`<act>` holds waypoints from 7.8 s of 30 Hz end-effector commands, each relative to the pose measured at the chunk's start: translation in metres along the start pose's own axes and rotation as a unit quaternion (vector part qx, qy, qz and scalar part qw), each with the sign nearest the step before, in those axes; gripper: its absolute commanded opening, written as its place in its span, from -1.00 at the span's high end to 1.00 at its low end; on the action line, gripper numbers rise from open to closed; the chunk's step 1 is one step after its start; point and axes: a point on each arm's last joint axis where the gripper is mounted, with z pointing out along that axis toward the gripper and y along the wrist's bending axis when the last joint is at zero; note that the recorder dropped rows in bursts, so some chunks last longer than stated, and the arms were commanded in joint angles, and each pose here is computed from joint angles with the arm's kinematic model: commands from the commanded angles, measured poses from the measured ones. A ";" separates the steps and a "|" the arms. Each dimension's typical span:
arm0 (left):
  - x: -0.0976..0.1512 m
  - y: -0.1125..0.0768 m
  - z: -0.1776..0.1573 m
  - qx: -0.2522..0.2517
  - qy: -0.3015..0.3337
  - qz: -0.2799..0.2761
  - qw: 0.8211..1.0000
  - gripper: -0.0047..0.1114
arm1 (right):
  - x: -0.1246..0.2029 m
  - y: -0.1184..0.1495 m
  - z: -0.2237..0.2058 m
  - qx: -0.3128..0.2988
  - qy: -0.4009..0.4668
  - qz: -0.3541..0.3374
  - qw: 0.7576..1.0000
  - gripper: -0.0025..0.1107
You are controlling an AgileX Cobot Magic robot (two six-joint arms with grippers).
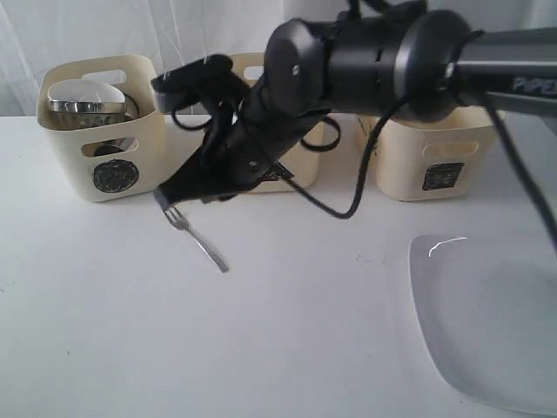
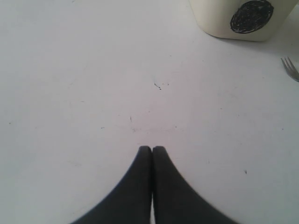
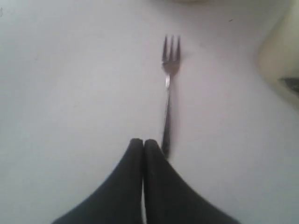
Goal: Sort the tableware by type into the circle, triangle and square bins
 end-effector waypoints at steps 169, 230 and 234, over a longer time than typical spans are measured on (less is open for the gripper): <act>0.002 0.000 0.000 0.002 0.005 -0.005 1.000 0.92 | 0.271 -0.311 -0.160 0.048 -0.003 0.285 0.957 0.82; 0.002 0.000 0.000 0.002 0.005 -0.005 1.000 0.92 | 0.340 -0.333 -0.065 0.001 0.054 0.104 0.993 0.12; 0.002 0.000 0.000 0.002 0.005 -0.005 1.000 0.92 | 0.347 -0.331 -0.042 -0.012 0.070 0.081 0.994 0.13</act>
